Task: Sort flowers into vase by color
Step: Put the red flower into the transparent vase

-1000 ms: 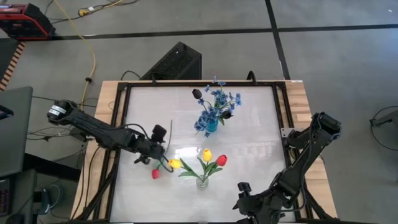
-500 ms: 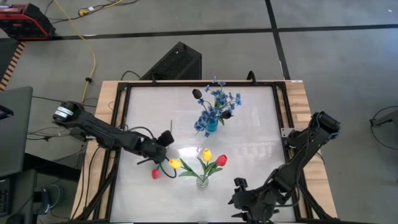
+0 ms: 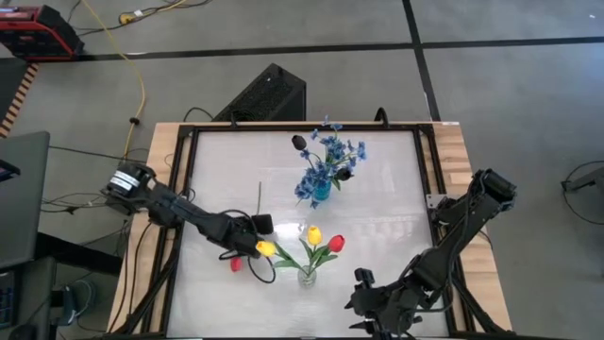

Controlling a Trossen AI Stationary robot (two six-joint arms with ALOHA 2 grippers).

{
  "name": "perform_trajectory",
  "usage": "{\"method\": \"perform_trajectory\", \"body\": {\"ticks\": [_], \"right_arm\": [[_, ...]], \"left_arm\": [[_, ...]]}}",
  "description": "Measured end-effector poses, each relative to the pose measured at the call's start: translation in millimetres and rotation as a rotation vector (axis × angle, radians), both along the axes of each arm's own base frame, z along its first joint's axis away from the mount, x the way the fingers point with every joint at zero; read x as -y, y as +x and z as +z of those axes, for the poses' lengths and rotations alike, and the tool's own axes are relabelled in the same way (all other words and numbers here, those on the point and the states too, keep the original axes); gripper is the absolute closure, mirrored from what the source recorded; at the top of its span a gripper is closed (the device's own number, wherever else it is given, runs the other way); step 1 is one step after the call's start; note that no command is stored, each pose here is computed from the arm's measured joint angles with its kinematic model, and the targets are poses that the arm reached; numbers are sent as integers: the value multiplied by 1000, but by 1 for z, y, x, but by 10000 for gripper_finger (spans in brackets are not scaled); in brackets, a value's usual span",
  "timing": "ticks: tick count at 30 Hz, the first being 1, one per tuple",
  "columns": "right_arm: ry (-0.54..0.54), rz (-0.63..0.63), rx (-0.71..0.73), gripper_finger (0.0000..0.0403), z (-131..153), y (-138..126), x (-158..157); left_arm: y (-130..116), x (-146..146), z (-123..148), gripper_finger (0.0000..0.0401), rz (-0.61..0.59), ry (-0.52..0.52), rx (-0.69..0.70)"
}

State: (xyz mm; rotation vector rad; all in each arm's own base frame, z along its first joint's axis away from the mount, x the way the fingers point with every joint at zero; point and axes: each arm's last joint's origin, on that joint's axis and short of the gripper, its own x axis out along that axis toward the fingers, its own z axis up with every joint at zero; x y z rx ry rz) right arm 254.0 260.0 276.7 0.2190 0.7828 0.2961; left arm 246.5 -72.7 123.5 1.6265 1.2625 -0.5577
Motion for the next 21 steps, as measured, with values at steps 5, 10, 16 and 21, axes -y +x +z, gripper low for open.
{"method": "perform_trajectory", "body": {"ticks": [5,10,16,21], "right_arm": [[-1,-2,-2,159,0,1,1],[9,13,-12,159,0,0,0],[10,16,-15,159,0,0,0],[11,21,-14,159,0,-1,-1]], "left_arm": [[6,12,-5,267,-123,76,-128],[8,19,-11,295,-178,131,-266],[11,22,-12,382,-186,126,-297],[21,28,6,399,-31,-4,-210]]}}
